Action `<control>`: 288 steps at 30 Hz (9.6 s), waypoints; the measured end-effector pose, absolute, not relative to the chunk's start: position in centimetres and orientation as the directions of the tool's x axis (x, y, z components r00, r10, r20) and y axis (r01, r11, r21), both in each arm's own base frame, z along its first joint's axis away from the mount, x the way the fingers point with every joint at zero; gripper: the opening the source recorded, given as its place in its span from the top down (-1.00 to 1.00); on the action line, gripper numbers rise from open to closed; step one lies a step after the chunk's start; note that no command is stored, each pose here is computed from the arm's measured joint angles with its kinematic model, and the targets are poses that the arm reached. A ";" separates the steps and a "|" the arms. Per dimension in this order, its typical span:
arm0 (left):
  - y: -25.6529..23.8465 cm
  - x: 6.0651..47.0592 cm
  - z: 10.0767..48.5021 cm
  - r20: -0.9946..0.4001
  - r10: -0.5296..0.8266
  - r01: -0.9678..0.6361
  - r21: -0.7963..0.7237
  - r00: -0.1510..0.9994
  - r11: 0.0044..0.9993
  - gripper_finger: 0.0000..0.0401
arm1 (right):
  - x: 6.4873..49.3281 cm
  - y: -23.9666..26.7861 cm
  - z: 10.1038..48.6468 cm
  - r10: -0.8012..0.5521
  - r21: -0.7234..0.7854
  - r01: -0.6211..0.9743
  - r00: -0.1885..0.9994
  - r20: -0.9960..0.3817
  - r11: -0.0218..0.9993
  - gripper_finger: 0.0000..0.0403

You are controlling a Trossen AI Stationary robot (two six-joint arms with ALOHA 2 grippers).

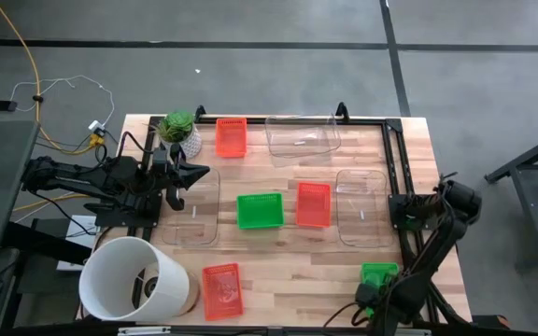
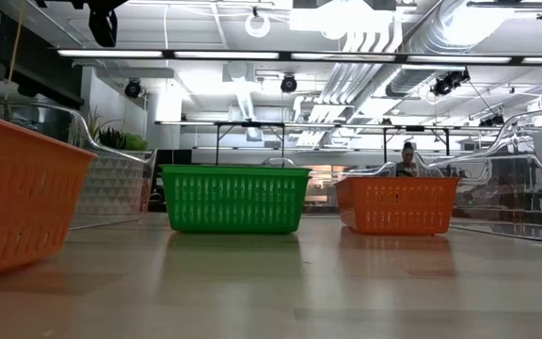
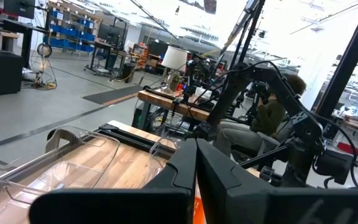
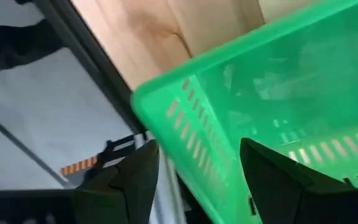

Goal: Stack baskets by color
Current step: Stack the bottom green bin on the top green bin, then stack the top orange bin on the bottom orange bin

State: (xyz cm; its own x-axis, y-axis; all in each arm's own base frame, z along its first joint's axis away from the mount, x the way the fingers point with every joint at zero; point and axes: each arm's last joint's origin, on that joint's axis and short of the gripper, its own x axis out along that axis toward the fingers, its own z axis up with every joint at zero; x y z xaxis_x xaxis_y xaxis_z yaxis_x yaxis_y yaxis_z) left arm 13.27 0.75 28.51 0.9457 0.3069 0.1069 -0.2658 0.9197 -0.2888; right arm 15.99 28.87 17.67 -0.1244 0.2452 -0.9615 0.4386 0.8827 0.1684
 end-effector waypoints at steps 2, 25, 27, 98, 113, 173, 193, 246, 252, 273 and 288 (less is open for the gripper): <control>0.7 13.3 28.5 0.107 0.307 -0.266 -0.289 0.946 0.920 1.00 | 16.0 28.8 17.5 0.226 0.153 0.428 -0.125 -0.966 0.891 0.02; 0.7 13.3 28.5 0.107 0.307 -0.266 -0.289 0.946 0.920 1.00 | 19.0 28.8 29.5 0.519 0.527 0.098 0.100 -0.849 0.844 0.99; 0.7 13.3 28.5 0.107 0.307 -0.266 -0.289 0.946 0.920 1.00 | 19.7 27.5 32.2 0.591 0.609 0.076 0.176 -0.788 0.789 0.99; 0.6 12.5 31.0 0.353 0.261 -0.072 -0.468 0.898 0.881 1.00 | 35.1 4.2 24.8 -0.164 -0.531 -0.847 0.520 -0.838 0.030 1.00; 0.6 12.5 31.0 0.353 0.260 -0.083 -0.446 0.899 0.891 1.00 | 36.6 4.2 22.2 -0.128 -0.495 -0.869 0.489 -0.863 0.015 1.00; 0.6 12.6 30.9 0.346 0.258 -0.108 -0.398 0.902 0.911 1.00 | 33.4 1.0 26.5 -0.356 -0.578 -0.633 0.456 -0.816 0.515 0.32; 0.7 12.5 30.9 0.343 0.294 -0.192 -0.300 0.892 0.934 1.00 | 15.3 -1.8 32.2 -0.114 0.163 0.237 0.832 -0.543 0.958 0.98; 8.8 21.9 31.9 -0.547 0.508 -0.623 -0.034 0.666 0.781 0.23 | 14.8 -1.4 29.3 0.004 0.306 -0.064 0.982 0.191 0.950 1.00; 12.2 22.6 29.9 -0.674 0.435 -0.655 -0.098 0.598 0.749 0.01 | 14.8 -1.4 29.0 0.005 0.335 -0.060 0.987 0.163 0.940 1.00; 17.5 27.7 21.7 -0.917 0.318 -0.537 0.148 0.241 0.831 -0.13 | 14.9 -1.4 28.4 0.006 0.341 -0.040 0.995 0.102 0.939 1.00; 18.6 27.8 17.9 -0.931 0.366 -0.477 0.317 0.009 0.820 -0.13 | 14.9 -1.4 28.3 0.002 0.342 -0.034 0.996 0.093 0.939 1.00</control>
